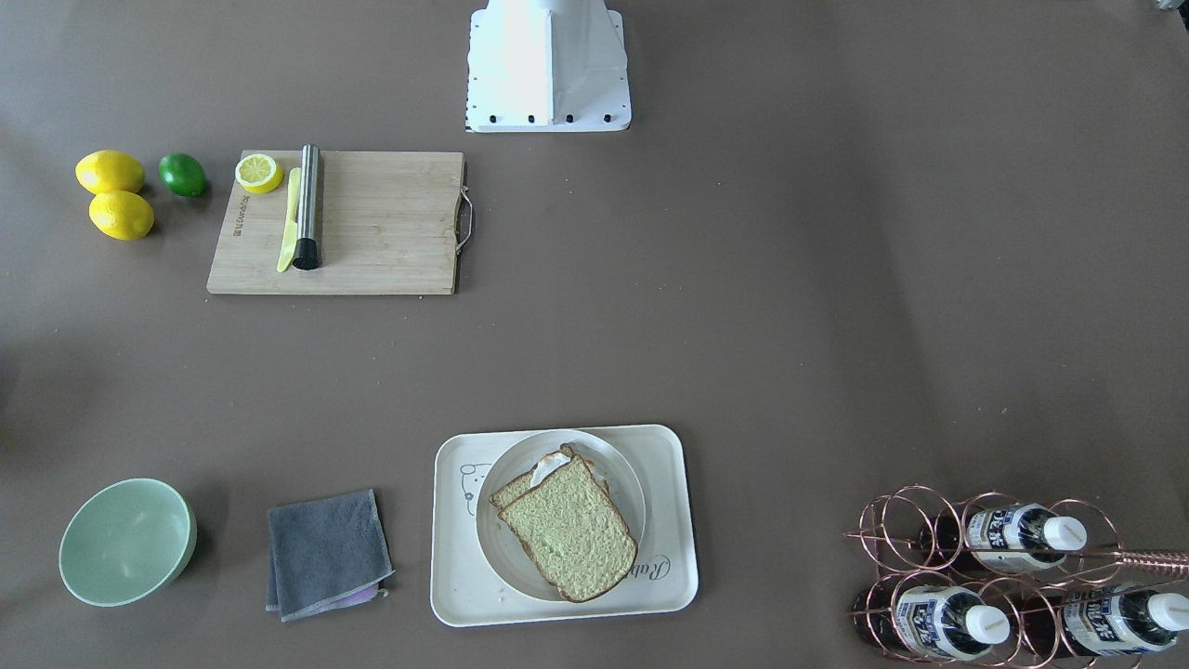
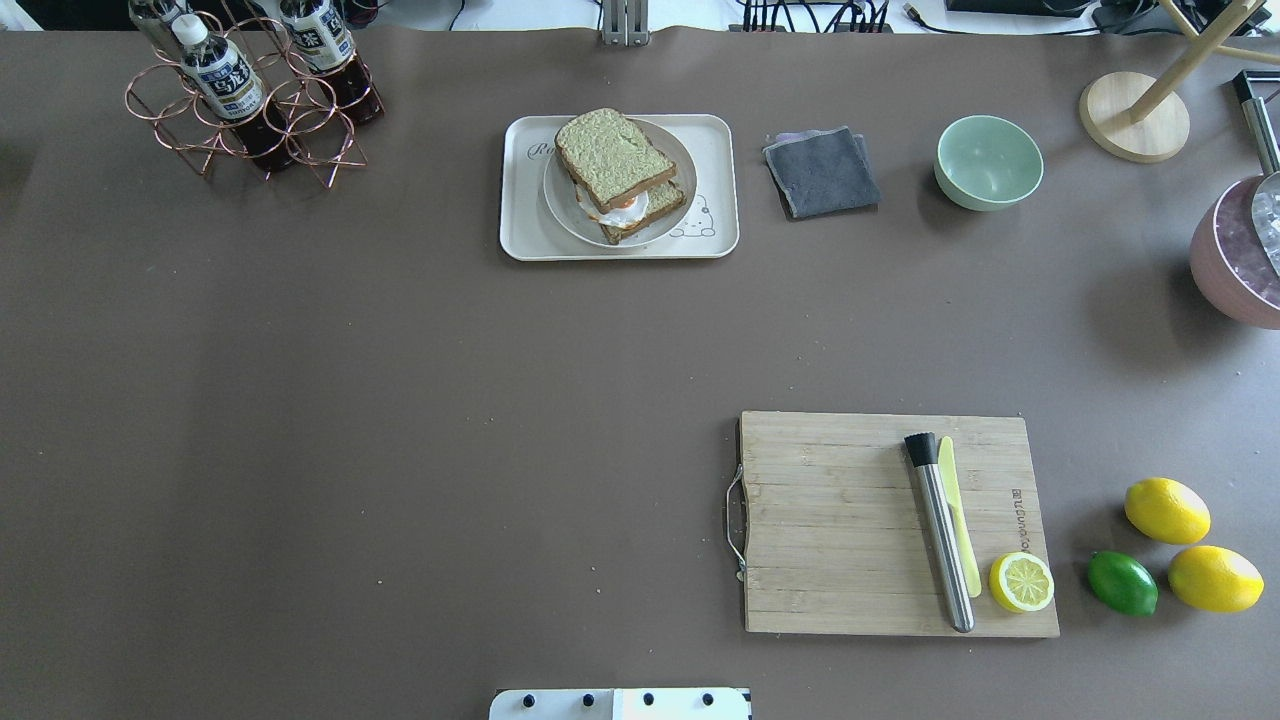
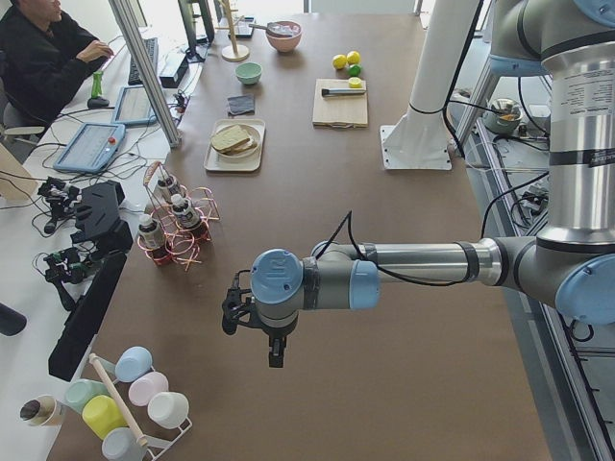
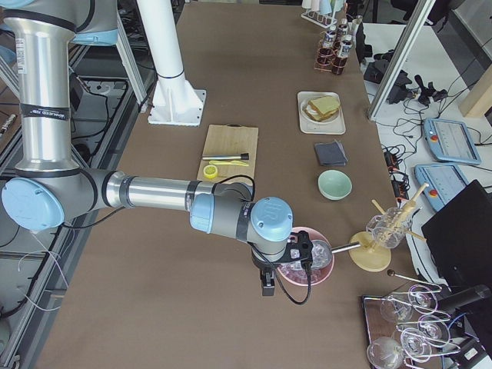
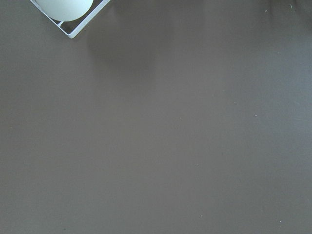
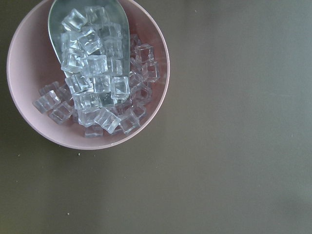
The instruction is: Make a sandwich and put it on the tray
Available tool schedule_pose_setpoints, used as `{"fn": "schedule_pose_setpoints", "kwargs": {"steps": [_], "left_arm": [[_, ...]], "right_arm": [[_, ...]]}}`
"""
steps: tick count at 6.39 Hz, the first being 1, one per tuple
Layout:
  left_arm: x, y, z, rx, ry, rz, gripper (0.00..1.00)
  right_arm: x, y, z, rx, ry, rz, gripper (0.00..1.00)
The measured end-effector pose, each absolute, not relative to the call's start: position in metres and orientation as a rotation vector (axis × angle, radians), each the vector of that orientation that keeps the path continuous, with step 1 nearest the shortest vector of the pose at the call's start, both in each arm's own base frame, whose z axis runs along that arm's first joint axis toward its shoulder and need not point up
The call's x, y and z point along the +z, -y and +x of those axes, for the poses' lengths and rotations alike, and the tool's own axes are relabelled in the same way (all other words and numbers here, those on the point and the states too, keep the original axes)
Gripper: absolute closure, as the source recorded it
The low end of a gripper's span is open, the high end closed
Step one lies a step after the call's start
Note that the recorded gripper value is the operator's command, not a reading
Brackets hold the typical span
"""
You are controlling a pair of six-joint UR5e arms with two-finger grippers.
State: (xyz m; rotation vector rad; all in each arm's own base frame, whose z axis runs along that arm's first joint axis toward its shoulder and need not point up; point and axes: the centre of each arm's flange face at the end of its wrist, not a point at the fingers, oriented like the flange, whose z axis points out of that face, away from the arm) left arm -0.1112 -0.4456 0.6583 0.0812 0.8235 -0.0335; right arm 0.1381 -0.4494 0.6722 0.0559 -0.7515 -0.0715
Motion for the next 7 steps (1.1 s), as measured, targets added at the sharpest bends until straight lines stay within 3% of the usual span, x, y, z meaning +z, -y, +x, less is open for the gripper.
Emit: {"fn": "schedule_pose_setpoints", "kwargs": {"steps": [7], "left_arm": [[0.6472,0.4561,-0.1098,-0.018,-0.822,0.103,0.03]], "right_arm": [[0.6707,0.4512,0.1373,-0.069,0.763,0.061,0.0]]}}
